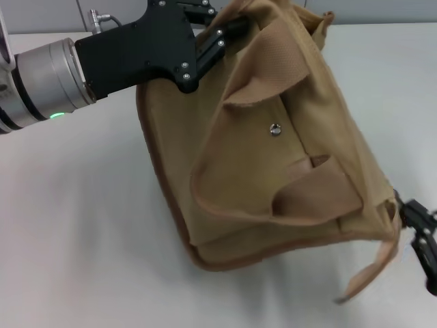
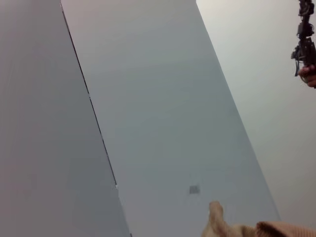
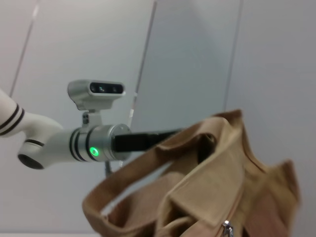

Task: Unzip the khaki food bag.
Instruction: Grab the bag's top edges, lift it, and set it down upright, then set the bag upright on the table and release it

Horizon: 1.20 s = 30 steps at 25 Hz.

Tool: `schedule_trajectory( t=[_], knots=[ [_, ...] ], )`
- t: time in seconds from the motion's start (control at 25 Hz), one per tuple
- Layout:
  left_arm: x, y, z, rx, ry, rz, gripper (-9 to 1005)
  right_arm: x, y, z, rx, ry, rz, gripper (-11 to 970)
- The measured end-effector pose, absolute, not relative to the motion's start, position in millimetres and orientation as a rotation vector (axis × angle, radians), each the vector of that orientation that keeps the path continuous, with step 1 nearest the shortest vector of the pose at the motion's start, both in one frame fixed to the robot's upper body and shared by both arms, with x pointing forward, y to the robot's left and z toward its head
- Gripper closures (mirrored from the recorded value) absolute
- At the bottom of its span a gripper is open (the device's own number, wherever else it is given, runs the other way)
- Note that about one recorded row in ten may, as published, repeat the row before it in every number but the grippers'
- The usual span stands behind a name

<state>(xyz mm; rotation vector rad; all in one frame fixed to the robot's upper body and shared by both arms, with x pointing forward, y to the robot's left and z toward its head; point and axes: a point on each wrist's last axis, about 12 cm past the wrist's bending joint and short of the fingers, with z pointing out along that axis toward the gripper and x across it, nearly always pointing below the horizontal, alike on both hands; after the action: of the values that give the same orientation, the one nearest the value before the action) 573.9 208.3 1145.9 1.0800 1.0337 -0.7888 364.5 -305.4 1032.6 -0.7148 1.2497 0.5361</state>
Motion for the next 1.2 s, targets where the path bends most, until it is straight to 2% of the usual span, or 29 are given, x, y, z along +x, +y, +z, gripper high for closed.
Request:
schedule_trajectory(
  t=[0.12, 0.32, 0.52, 0.72, 1.16, 1.2],
  knots=[
    [574, 208, 1145, 1.072, 1.037, -0.787, 875, 353, -316, 1029, -0.658, 1.288, 0.512, 945],
    [575, 209, 1145, 1.067, 1.039, -0.784, 874, 353, -324, 1029, -0.534, 1.293, 0.486, 943],
    [573, 204, 1144, 1.005, 1.008, -0.792, 872, 360, -333, 1022, -0.426, 1.356, 0.417, 843],
    [576, 196, 1143, 0.982, 1.006, -0.786, 871, 369, -334, 1022, -0.444, 1.37, 0.419, 743],
    [581, 189, 1148, 0.985, 0.996, -0.787, 868, 410, -312, 1011, -0.602, 1.466, 0.497, 304],
    [581, 189, 1148, 0.986, 0.997, -0.787, 868, 414, -309, 1010, -0.614, 1.471, 0.506, 322]
  ],
)
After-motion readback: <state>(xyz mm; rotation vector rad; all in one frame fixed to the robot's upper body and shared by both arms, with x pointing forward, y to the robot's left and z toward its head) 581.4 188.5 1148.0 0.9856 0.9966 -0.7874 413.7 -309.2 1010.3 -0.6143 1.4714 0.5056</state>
